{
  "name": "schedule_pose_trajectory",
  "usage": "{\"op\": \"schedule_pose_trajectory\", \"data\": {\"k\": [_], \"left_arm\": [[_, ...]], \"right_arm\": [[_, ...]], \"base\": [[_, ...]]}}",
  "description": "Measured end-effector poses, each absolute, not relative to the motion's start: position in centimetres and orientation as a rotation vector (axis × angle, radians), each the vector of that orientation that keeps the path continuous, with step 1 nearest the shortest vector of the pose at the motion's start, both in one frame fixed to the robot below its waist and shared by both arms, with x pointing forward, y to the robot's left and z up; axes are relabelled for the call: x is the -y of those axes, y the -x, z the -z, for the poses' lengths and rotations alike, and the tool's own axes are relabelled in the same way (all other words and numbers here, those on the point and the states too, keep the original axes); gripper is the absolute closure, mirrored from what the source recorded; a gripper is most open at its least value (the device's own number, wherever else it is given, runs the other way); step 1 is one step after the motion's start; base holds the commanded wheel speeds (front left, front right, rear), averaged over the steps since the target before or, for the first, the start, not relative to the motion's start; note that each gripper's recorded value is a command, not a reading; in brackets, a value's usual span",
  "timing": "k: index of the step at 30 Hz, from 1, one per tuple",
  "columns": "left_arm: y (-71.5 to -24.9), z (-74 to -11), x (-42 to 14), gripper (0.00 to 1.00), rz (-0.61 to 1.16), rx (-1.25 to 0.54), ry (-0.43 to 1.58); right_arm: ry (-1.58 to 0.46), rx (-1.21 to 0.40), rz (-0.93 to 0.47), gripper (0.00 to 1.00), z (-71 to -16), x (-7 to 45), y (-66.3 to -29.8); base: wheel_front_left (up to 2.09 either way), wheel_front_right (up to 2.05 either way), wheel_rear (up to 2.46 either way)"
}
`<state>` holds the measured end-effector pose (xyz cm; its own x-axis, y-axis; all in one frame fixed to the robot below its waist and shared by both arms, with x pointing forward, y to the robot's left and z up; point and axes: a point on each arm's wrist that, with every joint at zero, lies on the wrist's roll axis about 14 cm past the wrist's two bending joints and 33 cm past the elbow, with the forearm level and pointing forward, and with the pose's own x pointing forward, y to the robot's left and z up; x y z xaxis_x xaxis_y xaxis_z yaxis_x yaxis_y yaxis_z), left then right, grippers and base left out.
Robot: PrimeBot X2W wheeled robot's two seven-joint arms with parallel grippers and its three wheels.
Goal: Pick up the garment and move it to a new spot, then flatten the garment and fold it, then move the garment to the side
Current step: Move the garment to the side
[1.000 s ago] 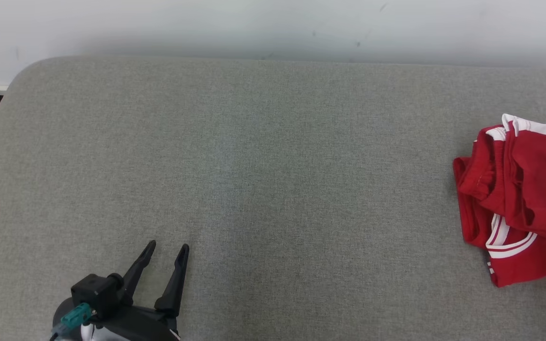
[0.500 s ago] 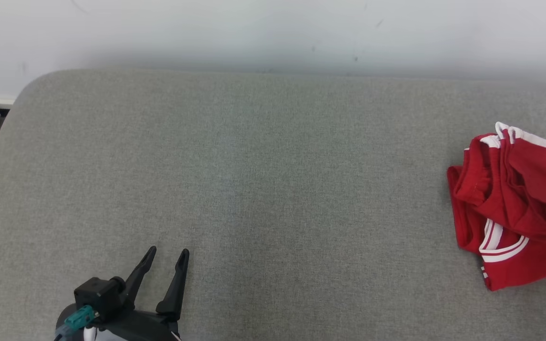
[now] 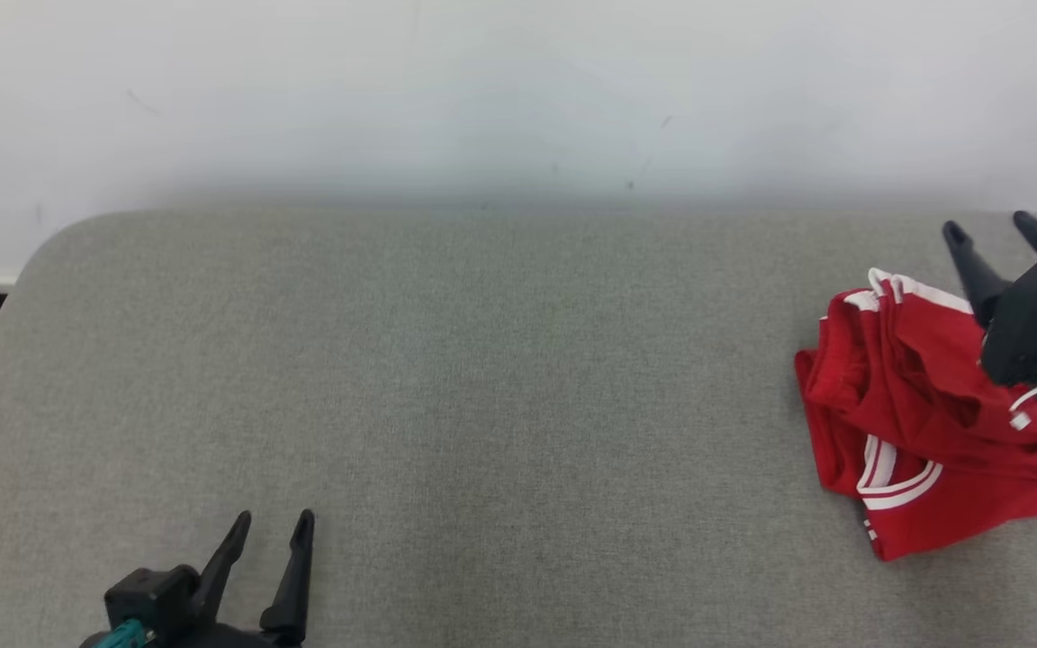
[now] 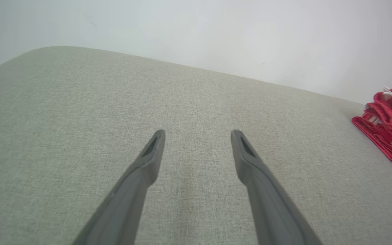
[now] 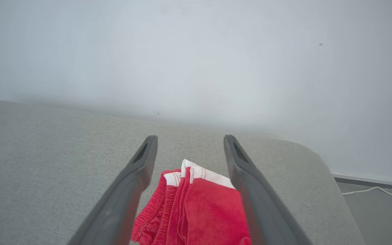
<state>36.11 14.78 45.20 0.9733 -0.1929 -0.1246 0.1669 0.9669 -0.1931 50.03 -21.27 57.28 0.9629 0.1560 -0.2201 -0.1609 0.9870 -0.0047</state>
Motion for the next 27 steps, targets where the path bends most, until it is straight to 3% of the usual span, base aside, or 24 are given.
{"op": "schedule_pose_trajectory", "data": {"k": [11,27], "left_arm": [[-35.1,-46.8,-16.4,0.0,0.125,-0.088,0.165],[-33.8,-47.4,-17.5,0.0,0.092,-0.062,0.147]], "right_arm": [[-0.086,0.057,-0.199,0.0,-60.7,19.6,-45.4],[-0.155,0.131,-0.139,0.0,-56.9,19.4,-38.4]], "base": [[0.0,0.0,0.0],[0.0,0.0,0.0]]}}
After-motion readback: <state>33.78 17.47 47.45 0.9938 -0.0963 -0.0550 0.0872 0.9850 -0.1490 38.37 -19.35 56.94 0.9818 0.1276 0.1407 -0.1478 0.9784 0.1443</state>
